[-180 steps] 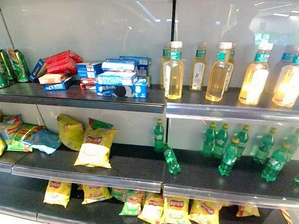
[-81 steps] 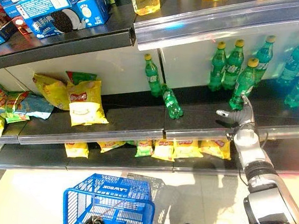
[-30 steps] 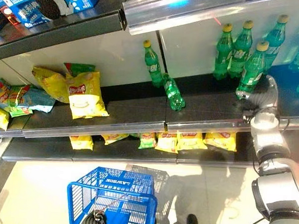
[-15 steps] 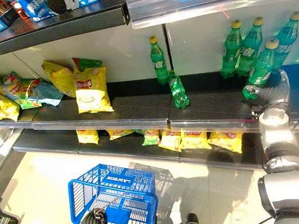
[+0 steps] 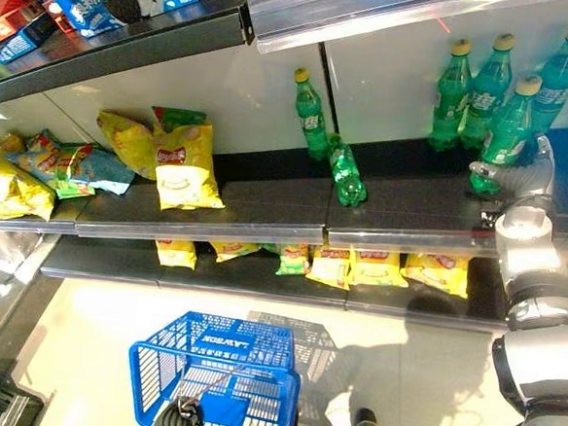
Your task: Pick up the snacks into the basket
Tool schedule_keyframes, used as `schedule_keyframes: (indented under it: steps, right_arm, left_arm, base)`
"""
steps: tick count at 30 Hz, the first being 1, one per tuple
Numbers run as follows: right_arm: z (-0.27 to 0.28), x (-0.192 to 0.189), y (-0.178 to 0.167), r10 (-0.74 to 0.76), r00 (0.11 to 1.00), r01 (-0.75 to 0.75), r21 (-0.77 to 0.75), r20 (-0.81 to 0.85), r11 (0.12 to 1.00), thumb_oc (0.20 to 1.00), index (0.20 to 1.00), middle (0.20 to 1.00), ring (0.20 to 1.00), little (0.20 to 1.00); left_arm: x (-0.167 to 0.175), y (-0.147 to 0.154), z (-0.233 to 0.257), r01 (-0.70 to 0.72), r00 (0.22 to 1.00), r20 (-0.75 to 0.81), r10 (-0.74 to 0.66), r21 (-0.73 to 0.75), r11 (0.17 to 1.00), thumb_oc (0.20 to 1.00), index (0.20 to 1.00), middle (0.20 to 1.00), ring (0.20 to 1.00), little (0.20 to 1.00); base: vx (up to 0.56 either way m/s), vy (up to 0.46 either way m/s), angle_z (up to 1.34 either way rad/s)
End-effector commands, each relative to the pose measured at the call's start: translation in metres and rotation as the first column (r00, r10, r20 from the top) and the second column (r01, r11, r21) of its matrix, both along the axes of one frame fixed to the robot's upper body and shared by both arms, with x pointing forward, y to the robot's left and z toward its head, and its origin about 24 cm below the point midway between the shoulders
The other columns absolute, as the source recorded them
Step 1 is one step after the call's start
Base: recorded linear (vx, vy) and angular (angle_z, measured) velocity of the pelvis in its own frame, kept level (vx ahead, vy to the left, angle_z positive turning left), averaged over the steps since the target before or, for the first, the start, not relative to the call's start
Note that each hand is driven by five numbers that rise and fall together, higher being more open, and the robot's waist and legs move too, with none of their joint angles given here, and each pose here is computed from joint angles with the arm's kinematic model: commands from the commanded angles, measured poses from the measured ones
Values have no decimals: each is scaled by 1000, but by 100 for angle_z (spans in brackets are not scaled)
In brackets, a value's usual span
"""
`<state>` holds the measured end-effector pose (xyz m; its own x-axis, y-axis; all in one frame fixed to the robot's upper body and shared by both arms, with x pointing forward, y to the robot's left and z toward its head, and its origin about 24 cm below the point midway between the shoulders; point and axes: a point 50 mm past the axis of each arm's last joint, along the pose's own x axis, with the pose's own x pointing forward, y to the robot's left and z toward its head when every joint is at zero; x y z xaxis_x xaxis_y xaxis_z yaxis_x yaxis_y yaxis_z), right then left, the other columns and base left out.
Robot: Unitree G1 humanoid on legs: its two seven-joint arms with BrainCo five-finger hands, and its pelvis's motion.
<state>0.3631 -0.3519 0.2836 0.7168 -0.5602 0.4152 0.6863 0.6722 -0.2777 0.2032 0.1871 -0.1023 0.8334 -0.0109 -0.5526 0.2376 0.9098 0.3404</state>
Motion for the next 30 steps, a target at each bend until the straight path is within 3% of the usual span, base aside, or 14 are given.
schedule_keyframes:
  steps: [1,13,14,16,30]
  right_arm:
    - [31,-7,-1,9,995,-2,-66,100,998,1000,1000,1000,1000,1000]
    - [30,-11,-7,-15,995,20,-54,96,998,1000,1000,1000,1000,1000]
    - [31,-11,-8,-17,995,22,-54,98,998,658,658,658,658,658]
    - [31,-12,-9,-18,995,23,-57,95,998,200,200,200,200,200]
    - [31,-17,-18,-58,995,64,-73,75,995,200,200,200,200,200]
  left_arm:
    - [-29,42,-13,-15,993,-113,34,165,986,200,200,200,200,200]
    - [-32,42,-13,-21,993,-110,41,172,985,200,200,200,200,200]
    - [-31,42,-13,-22,993,-108,40,170,985,200,200,200,200,200]
    - [-32,43,-13,-23,993,-108,43,173,985,200,200,200,200,200]
    - [-35,39,-16,-27,992,-117,47,167,986,200,200,200,200,200]
  base:
    - [7,-66,18]
    - [-5,-52,19]
    - [6,-16,34]
    - [7,-15,32]
    - [3,9,7]
